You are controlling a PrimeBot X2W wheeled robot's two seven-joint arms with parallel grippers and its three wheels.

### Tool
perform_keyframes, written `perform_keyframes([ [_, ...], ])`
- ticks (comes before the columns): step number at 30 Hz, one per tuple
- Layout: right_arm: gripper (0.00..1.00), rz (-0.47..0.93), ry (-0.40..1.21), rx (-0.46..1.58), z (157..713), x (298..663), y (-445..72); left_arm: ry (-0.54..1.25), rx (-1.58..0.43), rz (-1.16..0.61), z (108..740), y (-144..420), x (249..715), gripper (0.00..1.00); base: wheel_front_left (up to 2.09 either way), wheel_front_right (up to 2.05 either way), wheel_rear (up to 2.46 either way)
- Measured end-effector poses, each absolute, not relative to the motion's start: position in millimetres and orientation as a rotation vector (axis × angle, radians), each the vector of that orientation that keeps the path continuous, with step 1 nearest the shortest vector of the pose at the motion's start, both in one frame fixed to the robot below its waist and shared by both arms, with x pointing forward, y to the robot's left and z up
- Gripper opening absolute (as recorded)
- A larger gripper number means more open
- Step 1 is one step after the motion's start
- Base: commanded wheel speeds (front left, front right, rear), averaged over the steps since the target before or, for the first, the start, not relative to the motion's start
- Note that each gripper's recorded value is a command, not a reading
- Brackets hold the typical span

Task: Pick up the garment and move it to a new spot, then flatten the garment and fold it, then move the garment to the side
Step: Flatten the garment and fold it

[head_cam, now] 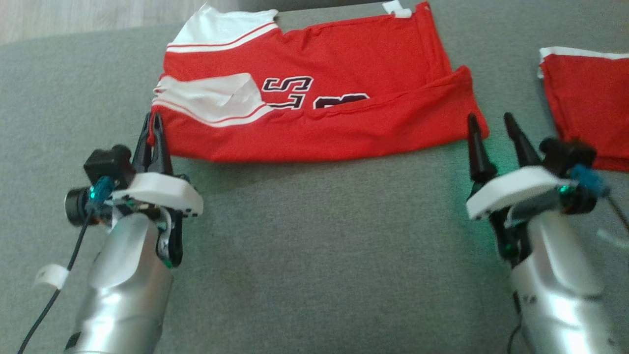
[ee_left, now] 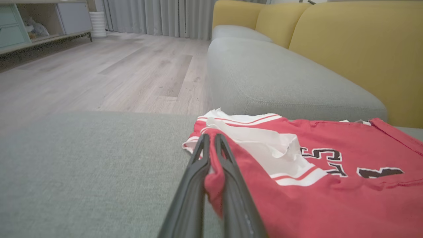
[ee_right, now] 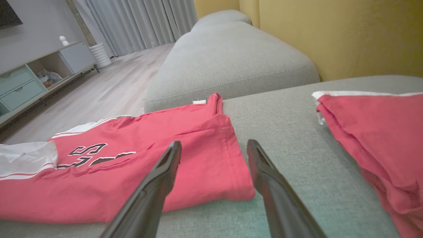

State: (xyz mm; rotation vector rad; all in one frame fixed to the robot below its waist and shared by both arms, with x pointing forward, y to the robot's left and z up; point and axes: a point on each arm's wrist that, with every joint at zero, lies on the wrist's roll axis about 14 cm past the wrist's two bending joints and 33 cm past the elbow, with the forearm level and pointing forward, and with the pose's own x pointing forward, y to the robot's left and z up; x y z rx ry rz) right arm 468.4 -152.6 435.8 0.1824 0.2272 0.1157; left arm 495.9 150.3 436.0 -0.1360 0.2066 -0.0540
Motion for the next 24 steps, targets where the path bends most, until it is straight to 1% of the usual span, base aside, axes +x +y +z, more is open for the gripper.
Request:
perform_keyframes([
  [3,1.00,0.078,0.317,0.187,420,483,-162,0.157,-0.125,-0.070,449,148,500,0.00,0.00,0.00,0.00],
  [5,1.00,0.079,0.390,0.169,407,488,-161,0.126,-0.127,-0.075,458,147,501,0.00,0.00,0.00,0.00],
  [7,1.00,0.083,0.472,0.184,392,489,-156,0.108,-0.124,-0.078,462,147,502,0.00,0.00,0.00,0.00],
  [11,1.00,0.100,0.571,0.120,370,489,-151,0.116,-0.123,-0.077,456,148,496,0.00,0.00,0.00,0.00],
  [19,1.00,0.138,0.618,0.104,365,500,-140,0.130,-0.116,-0.072,450,151,491,0.00,0.00,0.00,0.00],
  [20,0.87,0.142,0.618,0.102,364,500,-139,0.131,-0.116,-0.072,449,151,491,0.00,0.00,0.00,0.00],
  [21,0.15,0.144,0.622,0.103,364,501,-139,0.132,-0.115,-0.071,449,151,491,0.00,0.00,0.00,0.00],
  [22,0.00,0.146,0.620,0.101,364,501,-138,0.132,-0.115,-0.071,449,151,491,0.00,0.00,0.00,0.00],
  [24,0.00,0.157,0.611,0.090,365,500,-135,0.138,-0.113,-0.068,448,152,490,0.00,0.00,0.00,0.00],
])
